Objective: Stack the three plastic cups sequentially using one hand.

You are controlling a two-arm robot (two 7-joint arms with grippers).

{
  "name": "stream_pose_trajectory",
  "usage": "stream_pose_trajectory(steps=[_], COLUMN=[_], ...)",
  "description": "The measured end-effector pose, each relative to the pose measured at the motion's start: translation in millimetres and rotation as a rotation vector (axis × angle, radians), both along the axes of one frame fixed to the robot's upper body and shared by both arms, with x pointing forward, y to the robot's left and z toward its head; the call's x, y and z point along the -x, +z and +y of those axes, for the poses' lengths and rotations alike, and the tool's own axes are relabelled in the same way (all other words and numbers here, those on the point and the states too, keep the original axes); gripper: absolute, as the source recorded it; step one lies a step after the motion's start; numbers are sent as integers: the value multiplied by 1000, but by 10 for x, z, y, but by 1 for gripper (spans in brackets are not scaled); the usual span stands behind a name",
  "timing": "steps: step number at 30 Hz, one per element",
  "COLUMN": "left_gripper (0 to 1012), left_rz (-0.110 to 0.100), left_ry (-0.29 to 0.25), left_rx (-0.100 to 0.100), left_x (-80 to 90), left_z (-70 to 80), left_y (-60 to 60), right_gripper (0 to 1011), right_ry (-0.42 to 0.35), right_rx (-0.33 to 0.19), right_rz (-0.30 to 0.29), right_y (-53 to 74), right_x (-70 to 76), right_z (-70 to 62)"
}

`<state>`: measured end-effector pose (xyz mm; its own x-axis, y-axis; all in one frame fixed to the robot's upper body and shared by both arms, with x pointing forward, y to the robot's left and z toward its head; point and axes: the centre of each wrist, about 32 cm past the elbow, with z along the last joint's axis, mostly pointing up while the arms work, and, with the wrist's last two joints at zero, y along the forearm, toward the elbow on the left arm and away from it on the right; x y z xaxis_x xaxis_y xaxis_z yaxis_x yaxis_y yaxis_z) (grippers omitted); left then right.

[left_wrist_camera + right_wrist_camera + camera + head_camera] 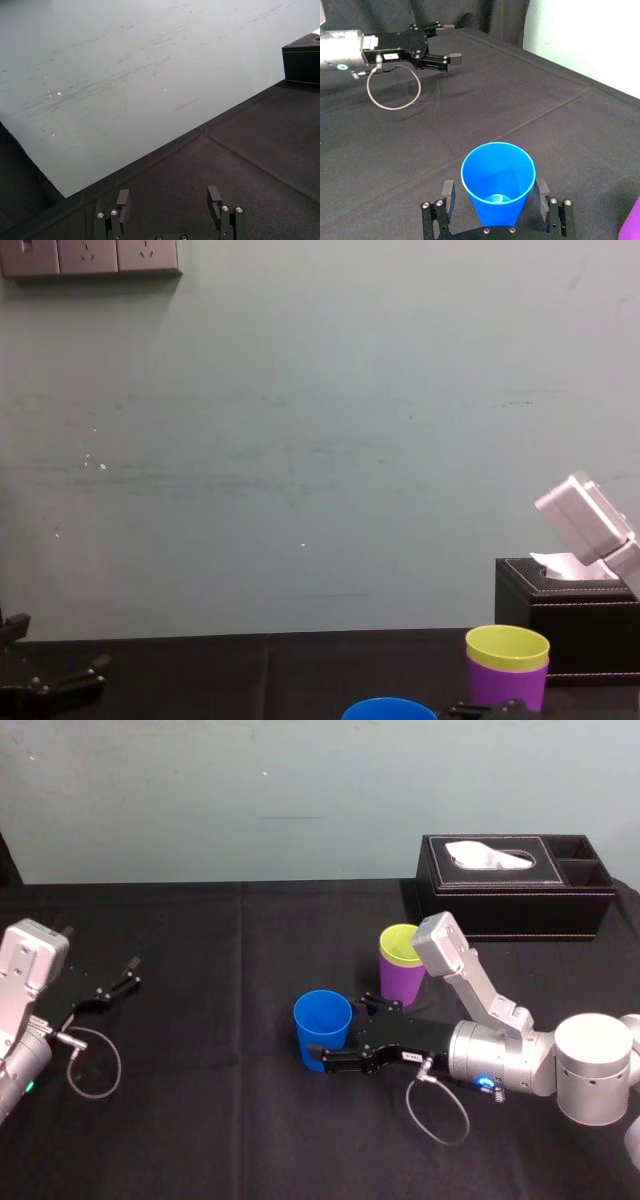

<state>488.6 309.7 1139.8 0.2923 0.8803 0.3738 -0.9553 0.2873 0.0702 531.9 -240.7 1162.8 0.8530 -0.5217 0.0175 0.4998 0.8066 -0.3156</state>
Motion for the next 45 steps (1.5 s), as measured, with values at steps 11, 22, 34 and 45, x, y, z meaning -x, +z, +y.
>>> stream_pose_trajectory(steps=[11,22,34,45], left_gripper=[1010,1010,1010,1010], left_rz=[0,0,0,0], left_ry=[0,0,0,0], left_rx=[0,0,0,0], left_x=[0,0,0,0], left_z=[0,0,0,0], left_y=[0,0,0,0], right_gripper=[1003,947,750,720], right_ry=[3,3,2,2], right_rx=[4,4,3,2], right_rz=[-4,-5,-4,-5], right_y=[-8,-6,-6,-3], right_x=[-17,-15,-12,-12], right_z=[39,37,32,30])
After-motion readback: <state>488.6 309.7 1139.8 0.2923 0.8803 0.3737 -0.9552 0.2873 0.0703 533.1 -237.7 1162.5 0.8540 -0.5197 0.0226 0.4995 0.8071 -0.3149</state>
